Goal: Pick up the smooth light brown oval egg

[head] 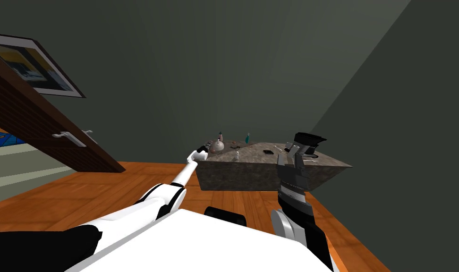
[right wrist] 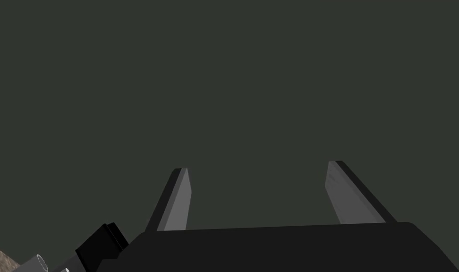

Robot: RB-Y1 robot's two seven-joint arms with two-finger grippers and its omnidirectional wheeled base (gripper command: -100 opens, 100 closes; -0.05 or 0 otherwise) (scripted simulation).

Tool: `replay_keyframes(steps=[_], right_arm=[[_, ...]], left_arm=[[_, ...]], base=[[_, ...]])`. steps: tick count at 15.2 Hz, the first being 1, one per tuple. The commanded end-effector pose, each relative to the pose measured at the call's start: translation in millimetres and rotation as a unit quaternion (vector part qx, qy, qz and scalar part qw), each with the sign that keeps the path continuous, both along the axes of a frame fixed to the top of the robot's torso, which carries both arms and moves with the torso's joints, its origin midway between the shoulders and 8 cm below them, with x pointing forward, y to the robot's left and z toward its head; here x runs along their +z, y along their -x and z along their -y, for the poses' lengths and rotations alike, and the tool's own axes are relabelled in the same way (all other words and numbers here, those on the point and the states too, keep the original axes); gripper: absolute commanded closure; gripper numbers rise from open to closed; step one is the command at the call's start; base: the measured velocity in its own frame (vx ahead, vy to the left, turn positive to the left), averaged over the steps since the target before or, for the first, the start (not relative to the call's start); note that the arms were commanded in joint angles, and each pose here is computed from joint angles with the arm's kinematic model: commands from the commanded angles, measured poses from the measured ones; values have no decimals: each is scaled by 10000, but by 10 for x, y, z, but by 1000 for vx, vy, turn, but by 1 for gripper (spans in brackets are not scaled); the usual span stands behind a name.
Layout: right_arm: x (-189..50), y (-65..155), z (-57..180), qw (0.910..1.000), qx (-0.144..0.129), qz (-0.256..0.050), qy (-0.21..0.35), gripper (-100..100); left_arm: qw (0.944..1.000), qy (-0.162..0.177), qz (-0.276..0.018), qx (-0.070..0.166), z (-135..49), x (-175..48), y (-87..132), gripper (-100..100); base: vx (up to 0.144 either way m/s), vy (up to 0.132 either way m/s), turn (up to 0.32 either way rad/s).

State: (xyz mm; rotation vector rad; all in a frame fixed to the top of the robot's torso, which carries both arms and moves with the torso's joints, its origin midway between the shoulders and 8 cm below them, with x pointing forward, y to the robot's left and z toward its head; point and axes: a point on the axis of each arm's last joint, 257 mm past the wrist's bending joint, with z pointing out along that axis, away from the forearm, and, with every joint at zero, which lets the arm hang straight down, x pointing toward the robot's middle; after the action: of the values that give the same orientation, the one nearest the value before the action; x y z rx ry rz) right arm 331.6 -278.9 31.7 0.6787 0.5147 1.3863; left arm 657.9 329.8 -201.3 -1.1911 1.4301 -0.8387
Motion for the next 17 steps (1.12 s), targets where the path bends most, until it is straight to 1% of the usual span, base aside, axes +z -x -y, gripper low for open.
replay_keyframes(steps=[1, 2, 3, 4, 5, 6, 7, 8, 9, 10, 11, 12, 13, 14, 16, 17], right_arm=[[0, 0, 0, 10000, 0, 0, 0, 0], [0, 0, 0, 10000, 0, 0, 0, 0], [0, 0, 0, 10000, 0, 0, 0, 0], [0, 0, 0, 10000, 0, 0, 0, 0], [0, 0, 0, 10000, 0, 0, 0, 0], [0, 0, 0, 10000, 0, 0, 0, 0], [0, 0, 0, 10000, 0, 0, 0, 0], [0, 0, 0, 10000, 0, 0, 0, 0], [0, 0, 0, 10000, 0, 0, 0, 0], [0, 0, 0, 10000, 0, 0, 0, 0], [0, 0, 0, 10000, 0, 0, 0, 0], [0, 0, 0, 10000, 0, 0, 0, 0], [0, 0, 0, 10000, 0, 0, 0, 0], [0, 0, 0, 10000, 0, 0, 0, 0], [0, 0, 0, 10000, 0, 0, 0, 0], [0, 0, 0, 10000, 0, 0, 0, 0]], left_arm=[[9997, 40, -219, 26, 14, -155, -23, -100], [9993, 111, -360, 17, 62, -127, -101, -100], [9987, 124, -485, 34, 55, -227, -99, -100], [9984, 129, -545, 47, 44, -288, -86, -100], [9975, 200, -679, 32, 101, -268, -166, -100], [9960, 215, -864, 61, 83, -412, -132, -100], [9960, 215, -864, 61, 83, -412, -132, -100], [9944, 283, -1014, 45, 143, -404, -198, -100], [9931, 293, -1137, 62, 135, -488, -173, -100], [9926, 296, -1175, 70, 129, -526, -162, -100], [9905, 357, -1324, 47, 196, -496, -218, -100], [9890, 366, -1432, 66, 186, -587, -191, -100], [9883, 370, -1475, 75, 179, -629, -177, -100], [9859, 423, -1615, 50, 245, -587, -221, -100], [9834, 435, -1760, 77, 230, -718, -179, -100], [9802, 482, -1917, 52, 298, -687, -215, -100]], base=[[-16, -16, 10], [-18, -22, 17], [-21, -23, 16], [-16, -17, 6], [-18, -23, 16], [-18, -26, 14], [-15, -19, 4], [-21, -21, 17], [-19, -22, 13], [-13, -16, 2], [-14, -19, 7], [-14, -23, 4], [-11, -17, 4], [-11, -19, 11], [-9, -16, 1], [-8, -15, 5]])
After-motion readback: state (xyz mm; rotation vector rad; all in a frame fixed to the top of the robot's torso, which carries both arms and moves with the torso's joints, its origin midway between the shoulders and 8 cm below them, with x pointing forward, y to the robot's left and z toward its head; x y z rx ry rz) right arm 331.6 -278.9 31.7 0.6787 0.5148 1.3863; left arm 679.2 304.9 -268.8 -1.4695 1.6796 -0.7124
